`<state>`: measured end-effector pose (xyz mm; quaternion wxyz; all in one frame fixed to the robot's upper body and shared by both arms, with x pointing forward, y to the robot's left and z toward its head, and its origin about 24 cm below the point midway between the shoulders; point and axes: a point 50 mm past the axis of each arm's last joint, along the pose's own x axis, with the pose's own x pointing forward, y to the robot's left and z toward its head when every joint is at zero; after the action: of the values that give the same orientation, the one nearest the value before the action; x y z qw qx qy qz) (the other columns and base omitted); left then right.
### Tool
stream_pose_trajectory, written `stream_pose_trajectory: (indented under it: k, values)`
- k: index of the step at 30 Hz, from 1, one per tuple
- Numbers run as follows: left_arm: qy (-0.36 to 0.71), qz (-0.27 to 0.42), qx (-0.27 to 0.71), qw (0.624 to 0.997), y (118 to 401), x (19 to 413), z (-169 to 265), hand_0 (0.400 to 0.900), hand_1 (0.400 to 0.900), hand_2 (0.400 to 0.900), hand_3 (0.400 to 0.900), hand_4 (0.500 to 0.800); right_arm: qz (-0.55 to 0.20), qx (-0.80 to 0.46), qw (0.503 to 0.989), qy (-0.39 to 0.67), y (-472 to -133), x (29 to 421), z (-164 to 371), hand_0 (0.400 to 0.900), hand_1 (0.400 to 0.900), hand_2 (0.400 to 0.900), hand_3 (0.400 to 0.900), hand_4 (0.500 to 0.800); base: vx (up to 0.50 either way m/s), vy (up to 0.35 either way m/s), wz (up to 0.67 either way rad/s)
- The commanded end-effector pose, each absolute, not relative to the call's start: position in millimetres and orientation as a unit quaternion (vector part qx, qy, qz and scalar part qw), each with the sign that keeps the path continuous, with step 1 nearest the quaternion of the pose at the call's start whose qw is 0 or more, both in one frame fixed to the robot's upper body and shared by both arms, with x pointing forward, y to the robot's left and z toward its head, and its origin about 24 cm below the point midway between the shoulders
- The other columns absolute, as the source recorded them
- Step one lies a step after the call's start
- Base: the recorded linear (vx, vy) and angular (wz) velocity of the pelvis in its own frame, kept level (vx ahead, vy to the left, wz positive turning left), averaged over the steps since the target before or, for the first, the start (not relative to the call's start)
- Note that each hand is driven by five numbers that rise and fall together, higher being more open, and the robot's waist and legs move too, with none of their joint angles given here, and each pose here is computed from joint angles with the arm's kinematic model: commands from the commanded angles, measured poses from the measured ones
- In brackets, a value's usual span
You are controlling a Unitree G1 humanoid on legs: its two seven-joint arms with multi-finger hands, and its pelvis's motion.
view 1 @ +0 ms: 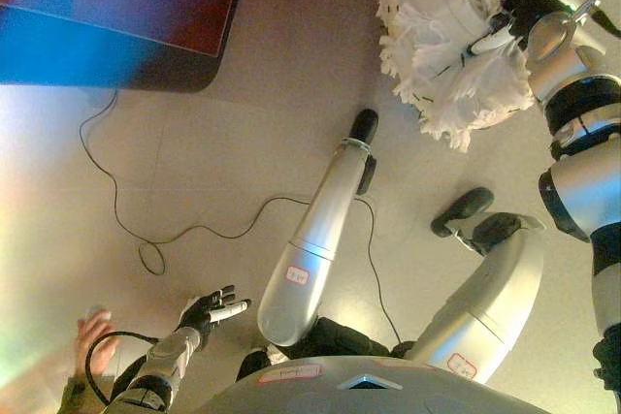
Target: Pick up the pillow and put it on the sofa.
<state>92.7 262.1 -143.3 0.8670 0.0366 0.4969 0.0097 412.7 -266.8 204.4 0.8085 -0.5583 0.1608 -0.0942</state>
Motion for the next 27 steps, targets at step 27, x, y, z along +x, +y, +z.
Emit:
stream_pose_trajectory:
  k: [27]
  values:
    - [0.614,0.057,0.145,0.773,301,91,-139,0.9,0.9,0.9,0.9,0.8,0.09,-0.595,0.794,0.079,-250,398,187,0.4,0.4,0.4,0.4,0.5,0.07,-0.082,-0.06]
